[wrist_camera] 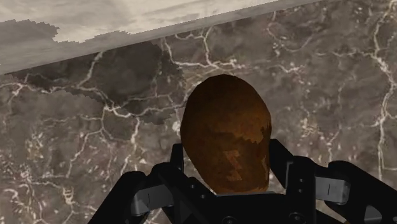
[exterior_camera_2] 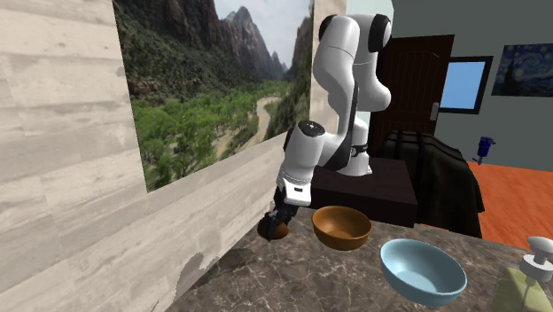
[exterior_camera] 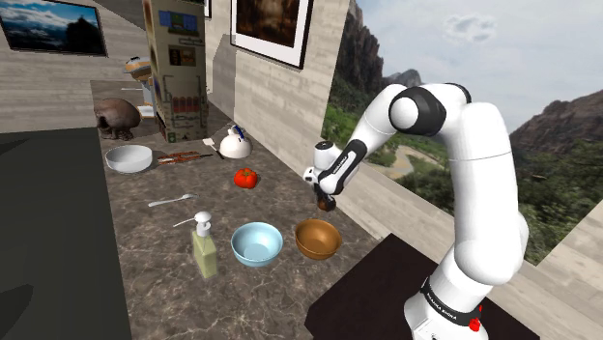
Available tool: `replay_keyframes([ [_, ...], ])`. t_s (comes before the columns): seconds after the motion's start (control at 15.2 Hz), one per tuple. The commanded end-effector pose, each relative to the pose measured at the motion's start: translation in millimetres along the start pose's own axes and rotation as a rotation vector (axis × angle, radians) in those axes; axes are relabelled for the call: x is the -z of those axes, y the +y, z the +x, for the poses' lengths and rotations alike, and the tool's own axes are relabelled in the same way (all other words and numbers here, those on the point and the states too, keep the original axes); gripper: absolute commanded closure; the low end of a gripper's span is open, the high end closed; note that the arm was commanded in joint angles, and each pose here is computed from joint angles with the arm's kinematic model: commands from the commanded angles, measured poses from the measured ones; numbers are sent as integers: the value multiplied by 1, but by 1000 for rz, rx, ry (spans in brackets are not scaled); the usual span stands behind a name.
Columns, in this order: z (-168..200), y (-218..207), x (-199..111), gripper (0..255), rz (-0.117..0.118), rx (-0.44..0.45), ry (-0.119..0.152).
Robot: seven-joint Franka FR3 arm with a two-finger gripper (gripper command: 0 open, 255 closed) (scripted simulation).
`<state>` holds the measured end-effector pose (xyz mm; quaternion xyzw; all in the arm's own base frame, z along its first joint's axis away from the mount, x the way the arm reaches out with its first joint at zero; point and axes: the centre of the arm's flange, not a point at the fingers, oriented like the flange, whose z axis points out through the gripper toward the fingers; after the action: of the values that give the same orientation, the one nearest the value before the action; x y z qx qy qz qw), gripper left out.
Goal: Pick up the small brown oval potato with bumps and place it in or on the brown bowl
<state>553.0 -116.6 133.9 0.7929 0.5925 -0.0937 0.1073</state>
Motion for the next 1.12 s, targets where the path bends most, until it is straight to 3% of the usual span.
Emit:
replay_keyframes([
  [0.0, -4, 0, 10, 255, 0, 0, 0],
  [1.06, -27, 5, 91, 255, 0, 0, 0],
])
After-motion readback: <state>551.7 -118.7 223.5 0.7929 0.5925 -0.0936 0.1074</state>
